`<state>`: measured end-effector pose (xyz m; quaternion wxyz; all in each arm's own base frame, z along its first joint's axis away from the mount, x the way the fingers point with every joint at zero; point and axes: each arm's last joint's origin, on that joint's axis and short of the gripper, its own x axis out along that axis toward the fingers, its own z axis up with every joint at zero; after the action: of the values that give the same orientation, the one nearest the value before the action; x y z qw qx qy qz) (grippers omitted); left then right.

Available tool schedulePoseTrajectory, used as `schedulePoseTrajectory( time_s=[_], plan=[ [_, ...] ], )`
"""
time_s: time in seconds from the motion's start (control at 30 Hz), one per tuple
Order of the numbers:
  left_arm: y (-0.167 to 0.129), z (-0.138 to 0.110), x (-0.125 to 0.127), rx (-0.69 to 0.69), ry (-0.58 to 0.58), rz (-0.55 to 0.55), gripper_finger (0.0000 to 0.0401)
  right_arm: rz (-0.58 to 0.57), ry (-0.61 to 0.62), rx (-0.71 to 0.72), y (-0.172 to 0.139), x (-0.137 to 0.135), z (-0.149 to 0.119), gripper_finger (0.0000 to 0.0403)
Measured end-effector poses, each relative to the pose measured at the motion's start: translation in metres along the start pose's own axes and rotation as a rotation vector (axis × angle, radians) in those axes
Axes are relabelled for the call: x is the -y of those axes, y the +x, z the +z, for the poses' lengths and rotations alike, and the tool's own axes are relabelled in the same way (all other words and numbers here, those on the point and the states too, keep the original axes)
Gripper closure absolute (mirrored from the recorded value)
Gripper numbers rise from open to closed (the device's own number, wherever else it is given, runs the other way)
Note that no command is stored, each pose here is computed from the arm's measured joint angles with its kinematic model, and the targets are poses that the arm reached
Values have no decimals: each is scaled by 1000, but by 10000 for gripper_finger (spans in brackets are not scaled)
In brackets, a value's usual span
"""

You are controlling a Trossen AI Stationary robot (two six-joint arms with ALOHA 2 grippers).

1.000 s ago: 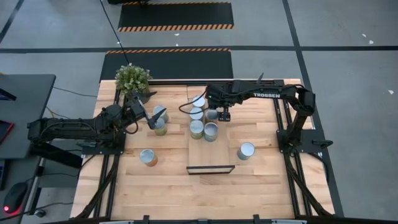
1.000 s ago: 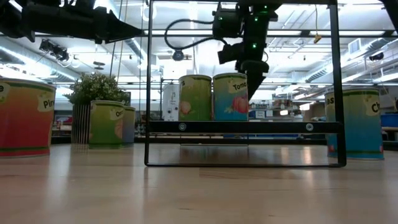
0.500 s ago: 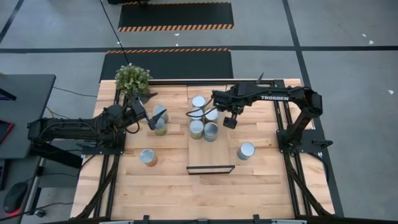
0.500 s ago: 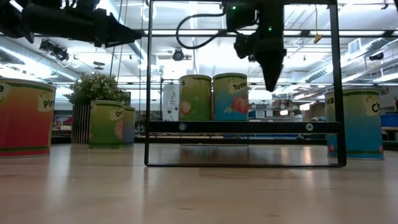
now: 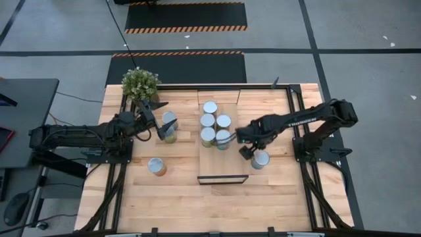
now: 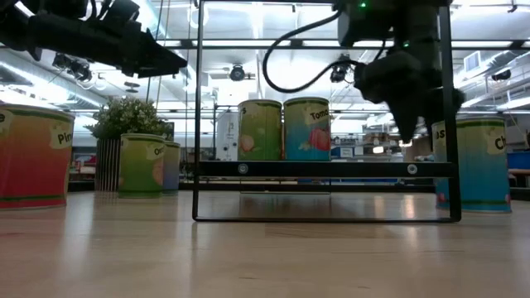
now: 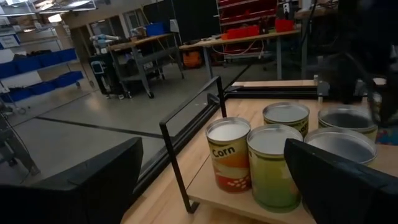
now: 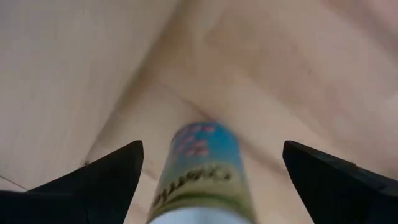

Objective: Pick and place cans onto a shelf
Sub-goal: Put the canned cherries on the shelf

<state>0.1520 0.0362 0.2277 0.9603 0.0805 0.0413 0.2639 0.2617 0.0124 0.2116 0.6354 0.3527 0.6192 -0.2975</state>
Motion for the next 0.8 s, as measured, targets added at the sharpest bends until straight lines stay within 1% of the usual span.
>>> schedulePoseTrajectory(
  time_s=[0.27,0.43,0.57,0.7,0.8],
  plan=[
    [0,0,0,-5,30,4,5,-6,97,-44,4,-12,-20,10],
    [0,0,0,-5,50,10,5,-29,125,-78,6,-16,-32,10],
    [0,0,-1,-4,58,19,5,-53,138,-105,6,-16,-41,10],
    [0,0,-1,0,57,20,5,-58,117,-132,8,-17,-48,10],
    [0,0,-1,0,57,20,5,-81,103,-140,13,-14,-51,18]
  ],
)
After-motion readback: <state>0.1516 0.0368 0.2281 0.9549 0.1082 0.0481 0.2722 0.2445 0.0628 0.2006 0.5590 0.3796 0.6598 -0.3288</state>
